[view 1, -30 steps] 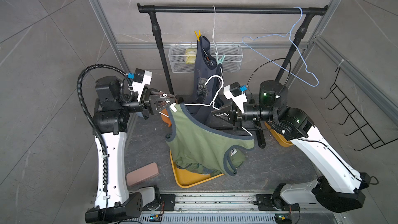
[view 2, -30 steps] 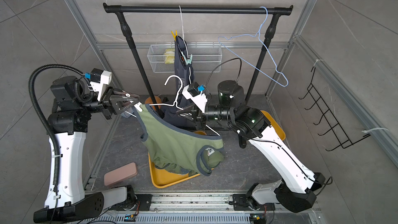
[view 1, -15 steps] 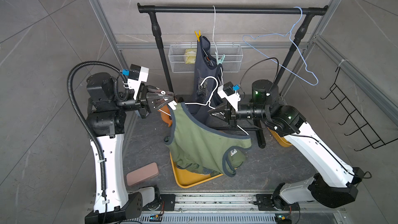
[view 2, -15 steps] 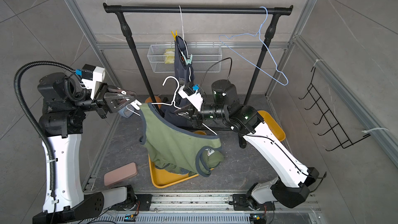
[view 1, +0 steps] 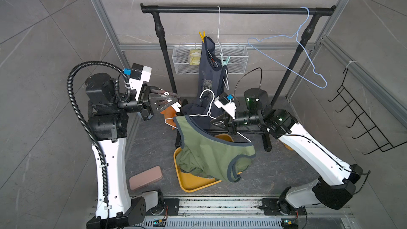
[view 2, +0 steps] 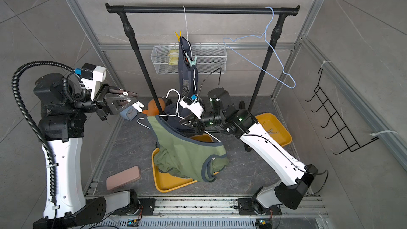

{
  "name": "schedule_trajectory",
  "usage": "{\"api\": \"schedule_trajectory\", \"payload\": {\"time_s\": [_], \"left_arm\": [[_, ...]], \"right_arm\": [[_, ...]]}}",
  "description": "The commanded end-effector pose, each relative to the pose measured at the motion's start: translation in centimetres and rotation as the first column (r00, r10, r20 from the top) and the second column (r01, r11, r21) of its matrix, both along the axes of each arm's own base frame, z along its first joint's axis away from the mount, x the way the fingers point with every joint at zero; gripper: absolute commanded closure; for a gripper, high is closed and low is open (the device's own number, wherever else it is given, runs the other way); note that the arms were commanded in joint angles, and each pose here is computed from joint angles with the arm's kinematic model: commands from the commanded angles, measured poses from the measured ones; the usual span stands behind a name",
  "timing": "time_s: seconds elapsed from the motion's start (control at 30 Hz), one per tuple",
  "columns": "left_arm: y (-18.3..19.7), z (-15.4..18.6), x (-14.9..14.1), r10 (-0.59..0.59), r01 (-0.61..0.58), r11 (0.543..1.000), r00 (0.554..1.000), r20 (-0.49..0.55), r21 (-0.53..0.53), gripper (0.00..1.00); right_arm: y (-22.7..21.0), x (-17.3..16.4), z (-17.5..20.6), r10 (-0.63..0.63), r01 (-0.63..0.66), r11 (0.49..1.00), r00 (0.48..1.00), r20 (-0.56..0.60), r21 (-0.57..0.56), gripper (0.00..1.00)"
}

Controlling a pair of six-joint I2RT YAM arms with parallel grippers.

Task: Remove the clothespins securing tank tops to the hanger
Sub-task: Remove the clothespin from the hanger, then place the hanger in the storage box.

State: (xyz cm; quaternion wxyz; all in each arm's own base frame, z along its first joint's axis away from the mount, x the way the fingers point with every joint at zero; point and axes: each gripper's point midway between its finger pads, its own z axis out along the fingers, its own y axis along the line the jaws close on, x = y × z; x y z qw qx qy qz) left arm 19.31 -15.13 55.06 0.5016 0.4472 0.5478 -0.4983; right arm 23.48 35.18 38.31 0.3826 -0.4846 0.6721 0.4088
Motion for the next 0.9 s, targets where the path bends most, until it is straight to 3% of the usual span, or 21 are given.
{"api": "schedule_trajectory", "payload": {"time_s": [0.0,0.2,0.5,0.8,0.87], "left_arm": [[-0.1,0.3,-3.3,-0.119,0.119,0.993,0.993,0.016,0.010,1.00],[-0.1,-0.5,-3.1,-0.122,0.122,0.993,0.993,-0.006,0.004,1.00],[0.0,-1.1,-2.5,-0.123,0.123,0.992,0.992,-0.024,-0.001,1.00],[0.0,-1.7,-2.2,-0.107,0.106,0.994,0.994,-0.035,-0.006,1.00],[-0.1,-1.8,-1.8,-0.089,0.088,0.996,0.995,-0.044,-0.007,1.00]], "right_arm": [[0.9,-0.4,-2.4,0.061,-0.061,0.998,0.996,-0.067,-0.002,1.00],[2.1,-0.9,-7.2,0.127,-0.134,0.991,0.967,-0.221,-0.016,1.00],[3.0,-1.0,-15.6,0.105,-0.132,0.991,0.905,-0.413,-0.037,1.00],[3.1,0.2,-24.1,-0.047,-0.053,0.980,0.872,-0.487,-0.190,1.00],[2.7,0.4,-25.1,-0.085,-0.028,0.975,0.872,-0.482,-0.222,0.93]]}}
